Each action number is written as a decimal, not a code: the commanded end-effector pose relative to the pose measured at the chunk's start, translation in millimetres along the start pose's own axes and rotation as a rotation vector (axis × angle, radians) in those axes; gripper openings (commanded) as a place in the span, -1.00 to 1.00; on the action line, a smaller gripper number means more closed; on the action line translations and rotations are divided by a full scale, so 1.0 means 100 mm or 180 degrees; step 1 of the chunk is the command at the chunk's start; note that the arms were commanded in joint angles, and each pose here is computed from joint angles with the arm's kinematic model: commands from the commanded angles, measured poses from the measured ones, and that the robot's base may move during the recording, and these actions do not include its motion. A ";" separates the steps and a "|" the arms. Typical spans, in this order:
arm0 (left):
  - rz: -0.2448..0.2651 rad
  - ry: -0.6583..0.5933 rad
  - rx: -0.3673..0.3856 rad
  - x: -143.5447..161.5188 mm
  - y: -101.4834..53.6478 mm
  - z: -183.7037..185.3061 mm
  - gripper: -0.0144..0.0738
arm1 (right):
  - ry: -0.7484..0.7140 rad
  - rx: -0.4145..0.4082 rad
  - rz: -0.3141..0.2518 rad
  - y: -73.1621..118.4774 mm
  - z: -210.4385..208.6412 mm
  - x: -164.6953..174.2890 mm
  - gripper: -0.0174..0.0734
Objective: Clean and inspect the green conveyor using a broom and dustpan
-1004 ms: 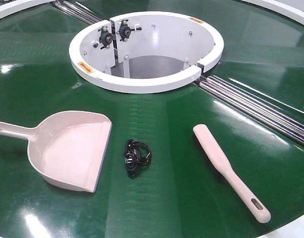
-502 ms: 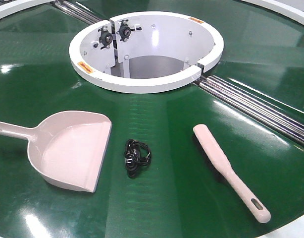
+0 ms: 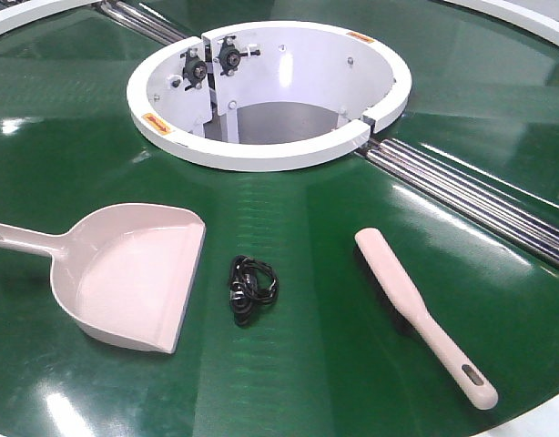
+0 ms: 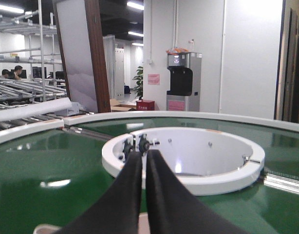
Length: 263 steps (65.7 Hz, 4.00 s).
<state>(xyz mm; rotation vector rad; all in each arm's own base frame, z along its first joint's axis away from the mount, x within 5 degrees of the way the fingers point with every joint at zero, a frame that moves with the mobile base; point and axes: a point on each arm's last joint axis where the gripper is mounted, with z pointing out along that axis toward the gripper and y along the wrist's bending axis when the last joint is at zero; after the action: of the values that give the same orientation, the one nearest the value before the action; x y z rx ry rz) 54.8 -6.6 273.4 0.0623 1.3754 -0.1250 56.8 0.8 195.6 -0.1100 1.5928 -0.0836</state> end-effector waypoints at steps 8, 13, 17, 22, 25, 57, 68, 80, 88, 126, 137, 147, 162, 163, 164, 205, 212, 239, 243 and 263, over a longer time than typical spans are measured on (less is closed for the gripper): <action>-0.0057 0.0014 -0.0008 -0.52 -0.01 0.32 -0.69 | -0.0263 0.0041 -0.0012 -0.01 -0.01 -0.04 -0.64; -0.0053 0.0213 -0.0016 -0.58 -0.01 0.45 -0.69 | -0.0263 0.0041 -0.0012 -0.01 -0.01 -0.04 -0.64; 0.0001 0.0378 -0.0020 -0.60 -0.01 0.56 -0.69 | -0.0263 0.0041 -0.0012 -0.01 -0.01 -0.04 -0.64; 0.0001 0.0556 -0.0026 -0.56 -0.01 0.68 -0.69 | -0.0263 0.0041 -0.0012 -0.01 -0.01 -0.04 -0.64; 0.0001 0.0653 -0.0029 -0.51 -0.01 0.74 -0.69 | -0.0263 0.0041 -0.0012 -0.01 -0.01 -0.04 -0.64; -0.0101 0.1324 -0.0065 -0.15 0.00 1.08 -0.66 | -0.0263 0.0041 -0.0012 -0.01 -0.01 -0.04 -0.64; -0.0102 0.1279 -0.0064 -0.16 0.00 1.08 -0.60 | -0.0263 0.0041 -0.0012 -0.01 -0.01 -0.04 -0.64; -0.0101 0.1276 -0.0064 -0.16 0.00 1.08 -0.31 | -0.0263 0.0041 -0.0012 -0.01 -0.01 -0.04 -0.64; -0.0099 0.1276 -0.0063 -0.16 0.00 1.08 0.13 | -0.0263 0.0041 -0.0012 -0.01 -0.01 -0.04 -0.64; 0.0908 0.1993 0.0043 -0.47 0.04 1.39 0.63 | -0.0263 0.0041 -0.0012 -0.01 -0.01 -0.04 -0.64; 0.1926 0.3112 0.0447 -0.57 0.10 1.77 0.63 | -0.0263 0.0041 -0.0012 -0.01 -0.01 -0.04 -0.64; 0.2709 0.3672 0.1102 -0.49 0.13 2.20 0.63 | -0.0263 0.0041 -0.0012 -0.01 -0.01 -0.04 -0.64; 0.3466 0.3582 0.1695 -0.11 0.13 2.68 0.63 | -0.0263 0.0041 -0.0012 -0.01 -0.01 -0.04 -0.64; 0.3507 0.3587 0.1731 -0.08 0.13 2.69 0.63 | -0.0263 0.0041 -0.0012 -0.01 -0.01 -0.04 -0.64; 0.3578 0.3597 0.1778 -0.05 0.14 2.71 0.63 | -0.0263 0.0041 -0.0012 -0.01 -0.01 -0.04 -0.64; 0.3962 0.4078 0.2231 0.57 0.47 2.84 0.63 | -0.0263 0.0041 -0.0012 -0.01 -0.01 -0.04 -0.64; 0.4050 0.4002 0.2263 0.64 0.50 2.89 0.63 | -0.0263 0.0041 -0.0012 -0.01 -0.01 -0.04 -0.64; 0.4058 0.4155 0.2566 1.01 0.52 2.96 0.42 | -0.0263 0.0041 -0.0012 -0.01 -0.01 -0.04 -0.64; 0.4050 0.4171 0.2583 1.04 0.52 2.96 0.24 | -0.0263 0.0041 -0.0012 -0.01 -0.01 -0.04 -0.64; 0.4049 0.4152 0.2559 1.00 0.51 2.96 -0.69 | -0.0263 0.0041 -0.0012 -0.01 -0.01 -0.04 -0.64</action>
<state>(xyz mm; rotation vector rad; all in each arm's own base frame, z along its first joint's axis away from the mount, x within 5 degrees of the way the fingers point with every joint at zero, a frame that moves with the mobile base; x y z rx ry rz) 368.6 4.1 204.6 1.9924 2.2366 0.4655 56.8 0.8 195.6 -0.1100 1.5928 -0.0836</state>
